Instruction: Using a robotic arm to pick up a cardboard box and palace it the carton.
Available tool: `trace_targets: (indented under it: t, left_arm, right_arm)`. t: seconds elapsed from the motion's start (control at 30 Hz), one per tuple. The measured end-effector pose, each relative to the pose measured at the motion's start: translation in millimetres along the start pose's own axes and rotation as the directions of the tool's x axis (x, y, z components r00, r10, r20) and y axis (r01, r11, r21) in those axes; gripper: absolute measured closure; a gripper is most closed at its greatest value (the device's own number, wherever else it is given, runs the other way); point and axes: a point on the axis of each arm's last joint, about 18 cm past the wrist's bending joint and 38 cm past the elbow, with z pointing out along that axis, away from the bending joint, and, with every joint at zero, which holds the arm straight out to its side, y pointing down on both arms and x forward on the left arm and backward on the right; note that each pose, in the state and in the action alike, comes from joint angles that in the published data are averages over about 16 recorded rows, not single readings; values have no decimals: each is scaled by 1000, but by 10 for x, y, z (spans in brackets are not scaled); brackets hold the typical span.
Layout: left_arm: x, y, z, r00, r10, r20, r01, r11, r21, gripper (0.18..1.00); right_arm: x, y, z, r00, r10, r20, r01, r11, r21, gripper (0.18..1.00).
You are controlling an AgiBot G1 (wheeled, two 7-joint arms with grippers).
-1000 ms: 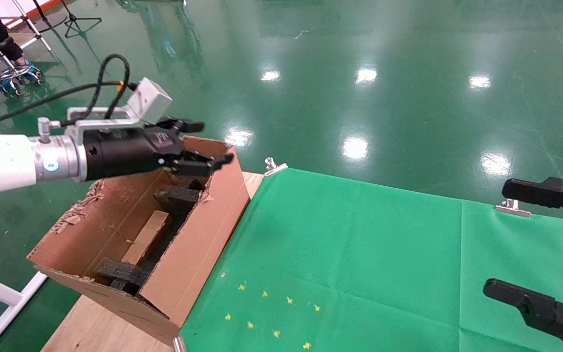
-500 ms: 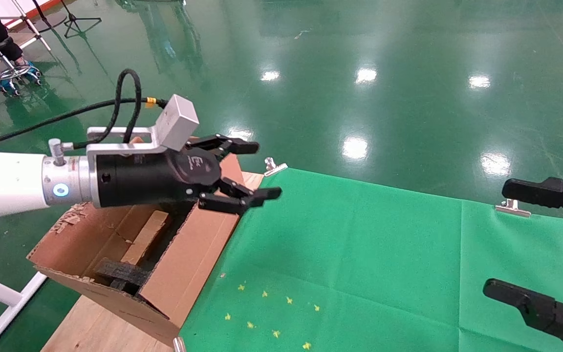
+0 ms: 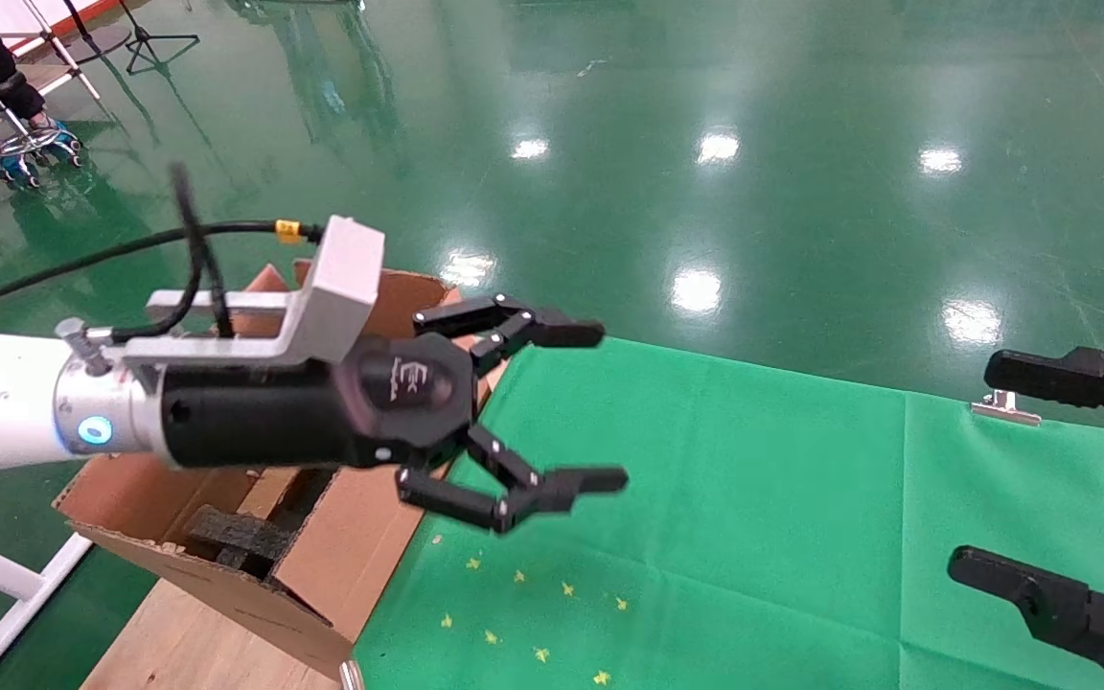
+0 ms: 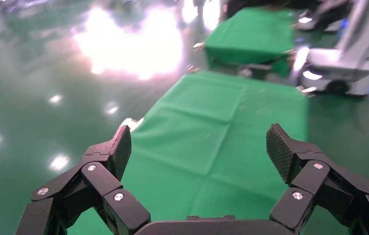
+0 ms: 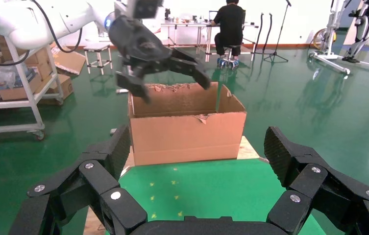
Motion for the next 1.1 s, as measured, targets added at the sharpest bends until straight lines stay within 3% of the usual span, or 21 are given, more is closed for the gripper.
trace_targets:
  t: [0.4,1.1]
  left_arm:
    - [305,-157,40,989,66,-136,-48,990,132,183]
    - [285,-144,40,990,62,-127,-46,991,123,183]
  right_arm:
    - [0,0,-1,1000,0,0,0,1000,0,178]
    - [1,1,-1,1000,0,-1,0,1000,0,178]
